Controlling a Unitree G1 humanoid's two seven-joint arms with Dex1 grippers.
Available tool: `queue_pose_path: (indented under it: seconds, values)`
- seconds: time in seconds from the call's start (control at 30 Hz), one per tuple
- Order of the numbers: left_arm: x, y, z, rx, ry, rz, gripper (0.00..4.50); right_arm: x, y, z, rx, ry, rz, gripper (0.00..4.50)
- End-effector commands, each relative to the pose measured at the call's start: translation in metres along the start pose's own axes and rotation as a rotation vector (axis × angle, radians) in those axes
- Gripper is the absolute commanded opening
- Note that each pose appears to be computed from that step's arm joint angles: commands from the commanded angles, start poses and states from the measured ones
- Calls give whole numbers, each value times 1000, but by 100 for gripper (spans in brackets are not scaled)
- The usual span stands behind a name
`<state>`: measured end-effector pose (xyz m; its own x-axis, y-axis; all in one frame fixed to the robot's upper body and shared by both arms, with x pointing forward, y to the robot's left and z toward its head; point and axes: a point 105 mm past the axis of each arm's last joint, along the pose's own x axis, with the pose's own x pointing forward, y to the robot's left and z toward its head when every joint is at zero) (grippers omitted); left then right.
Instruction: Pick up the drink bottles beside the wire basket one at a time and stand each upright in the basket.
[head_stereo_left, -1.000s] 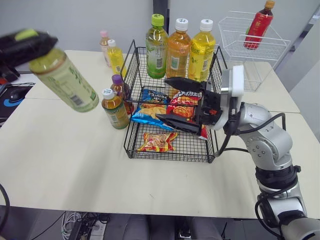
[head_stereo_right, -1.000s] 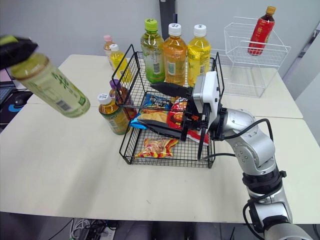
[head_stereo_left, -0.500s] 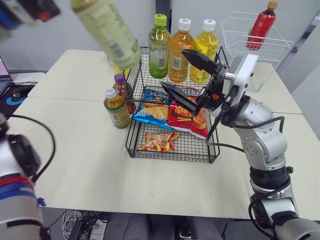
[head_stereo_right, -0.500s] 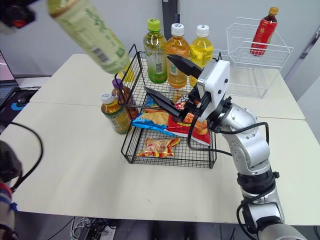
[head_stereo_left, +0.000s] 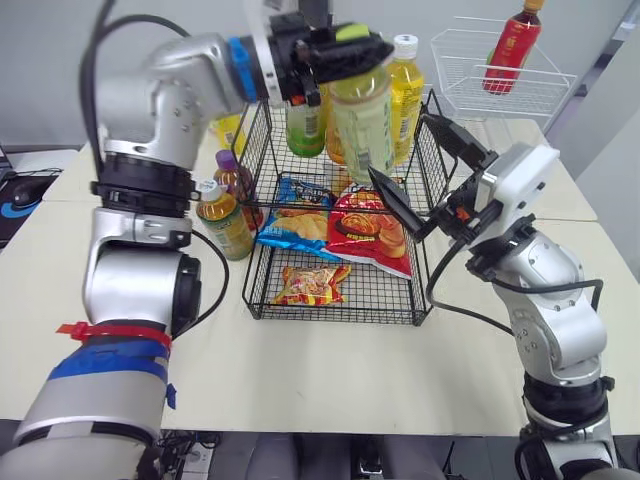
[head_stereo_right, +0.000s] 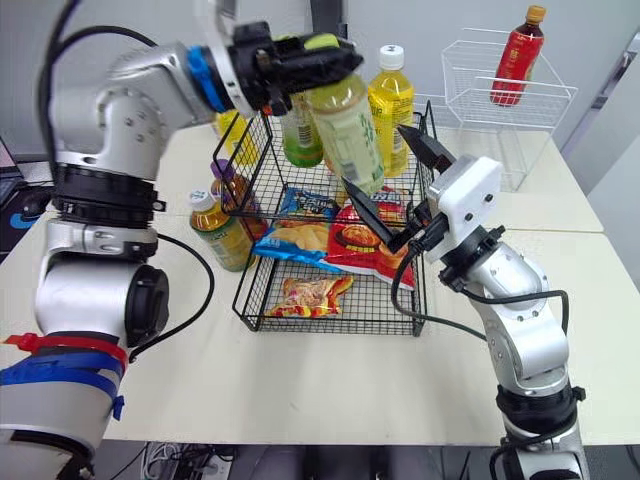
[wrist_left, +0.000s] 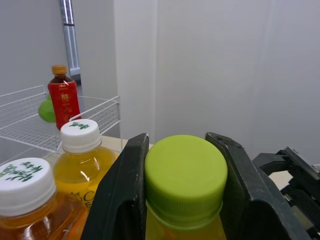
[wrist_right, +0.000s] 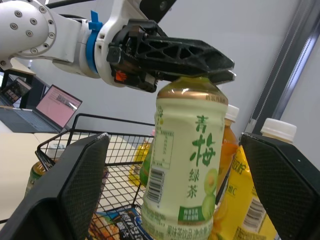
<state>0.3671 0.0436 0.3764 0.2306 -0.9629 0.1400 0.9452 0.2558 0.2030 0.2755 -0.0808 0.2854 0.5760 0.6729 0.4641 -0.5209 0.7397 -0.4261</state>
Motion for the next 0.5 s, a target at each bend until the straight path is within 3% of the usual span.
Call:
queue_pose_path:
  seconds: [0.03,0.3,0.5]
  values:
    - [14,-9,13,167,-10,-64,138,-10,-1,14,-46,-18,-39,450]
    - [29,-18,-5,172,13,-148,138,-13,-3,15,-58,-5,-79,450]
    - [32,-19,-4,165,-4,-156,315,-14,-4,15,-63,-3,-82,450]
